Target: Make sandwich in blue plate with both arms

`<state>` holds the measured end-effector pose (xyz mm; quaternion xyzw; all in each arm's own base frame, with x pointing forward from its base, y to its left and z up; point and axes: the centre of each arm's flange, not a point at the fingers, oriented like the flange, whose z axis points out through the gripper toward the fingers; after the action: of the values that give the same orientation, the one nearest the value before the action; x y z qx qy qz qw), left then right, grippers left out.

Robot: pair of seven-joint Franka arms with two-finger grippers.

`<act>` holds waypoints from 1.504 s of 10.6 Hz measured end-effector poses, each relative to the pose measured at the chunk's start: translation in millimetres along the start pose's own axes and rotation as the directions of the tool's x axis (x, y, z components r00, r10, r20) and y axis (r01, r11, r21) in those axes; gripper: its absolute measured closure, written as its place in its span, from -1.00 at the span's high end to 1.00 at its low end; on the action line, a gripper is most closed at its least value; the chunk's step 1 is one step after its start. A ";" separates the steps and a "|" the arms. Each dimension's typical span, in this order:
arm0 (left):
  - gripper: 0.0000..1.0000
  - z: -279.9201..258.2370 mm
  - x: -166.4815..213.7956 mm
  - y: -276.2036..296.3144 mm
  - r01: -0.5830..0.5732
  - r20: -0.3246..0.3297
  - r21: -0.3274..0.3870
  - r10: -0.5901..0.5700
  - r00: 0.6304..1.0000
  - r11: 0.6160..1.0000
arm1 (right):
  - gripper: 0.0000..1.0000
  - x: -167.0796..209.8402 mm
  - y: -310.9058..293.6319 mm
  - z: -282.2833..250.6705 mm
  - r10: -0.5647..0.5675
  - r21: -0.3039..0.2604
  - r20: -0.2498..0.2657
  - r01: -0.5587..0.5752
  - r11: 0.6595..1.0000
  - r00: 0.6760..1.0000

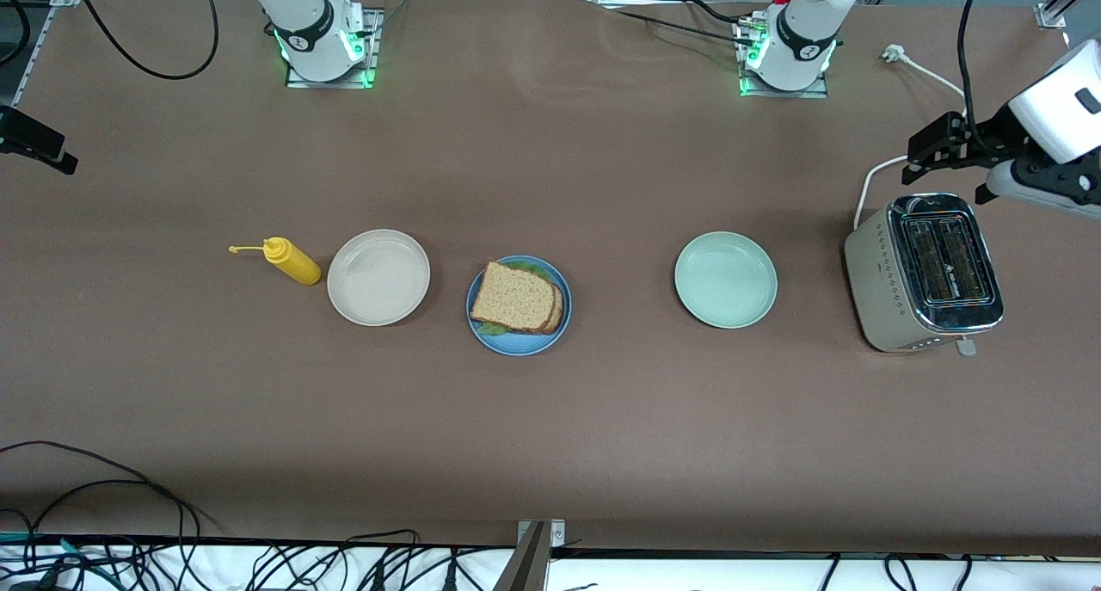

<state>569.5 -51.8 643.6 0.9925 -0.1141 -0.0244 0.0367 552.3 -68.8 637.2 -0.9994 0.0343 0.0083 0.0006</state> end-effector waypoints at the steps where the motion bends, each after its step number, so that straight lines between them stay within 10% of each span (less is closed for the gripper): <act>1: 0.89 2.0 -4.8 -0.9 0.001 0.008 -0.002 -0.001 1.000 1.000 | 1.00 1.0 -0.8 1.8 -0.001 0.000 0.003 0.001 1.000 1.000; 16: 0.92 21.8 -21.2 -9.7 0.009 0.010 0.046 -0.010 1.000 0.999 | 1.00 9.5 1.6 15.1 0.005 -0.003 0.020 -0.005 1.000 1.000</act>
<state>549.8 -39.0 622.0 0.9935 -0.1101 -0.0272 0.0132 561.4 -71.1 621.9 -0.9992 0.0367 0.0183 -0.0004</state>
